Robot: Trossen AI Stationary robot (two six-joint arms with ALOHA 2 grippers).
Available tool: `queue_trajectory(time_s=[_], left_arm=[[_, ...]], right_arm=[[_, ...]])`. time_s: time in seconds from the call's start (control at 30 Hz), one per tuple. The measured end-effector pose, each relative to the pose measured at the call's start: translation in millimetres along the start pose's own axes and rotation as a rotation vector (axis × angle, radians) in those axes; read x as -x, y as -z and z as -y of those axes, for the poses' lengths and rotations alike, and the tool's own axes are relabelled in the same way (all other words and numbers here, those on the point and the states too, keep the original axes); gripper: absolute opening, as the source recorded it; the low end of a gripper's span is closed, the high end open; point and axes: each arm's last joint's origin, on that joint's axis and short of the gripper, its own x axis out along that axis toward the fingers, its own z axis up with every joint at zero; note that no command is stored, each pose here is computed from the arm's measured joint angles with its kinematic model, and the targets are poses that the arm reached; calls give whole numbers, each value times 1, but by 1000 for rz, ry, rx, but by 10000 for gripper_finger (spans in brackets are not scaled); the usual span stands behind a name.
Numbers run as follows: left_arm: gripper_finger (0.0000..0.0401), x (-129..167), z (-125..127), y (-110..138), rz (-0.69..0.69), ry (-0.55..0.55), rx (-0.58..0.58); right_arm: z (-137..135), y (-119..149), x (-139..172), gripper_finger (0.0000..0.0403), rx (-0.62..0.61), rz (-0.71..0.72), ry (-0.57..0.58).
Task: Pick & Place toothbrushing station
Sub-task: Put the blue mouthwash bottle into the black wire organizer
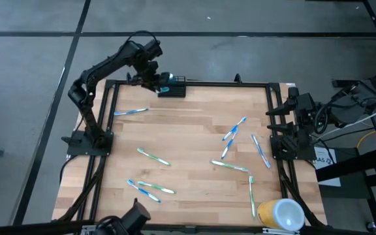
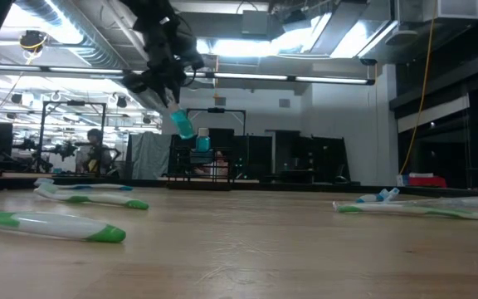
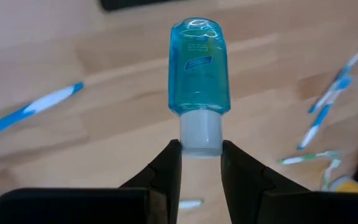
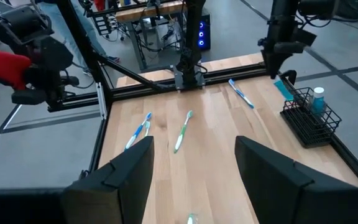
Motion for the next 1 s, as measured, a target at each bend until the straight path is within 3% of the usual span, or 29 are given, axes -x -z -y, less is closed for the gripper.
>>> queue_trajectory(time_s=[0.1, 0.53, 0.7, 1.0], left_arm=[[81, -1, 1, -8, 26, 48, -3], [81, -15, 14, -46, -6, 8, -58], [81, -3, 14, -54, -66, -94, -77], [81, 18, 15, -62, -6, -10, -46]], right_arm=[[0, 0, 0, 228, -1, 0, 0], [0, 0, 0, 228, -47, 4, 7], [1, 0, 0, 228, -61, 12, 22], [1, -1, 0, 228, -47, 22, 42]])
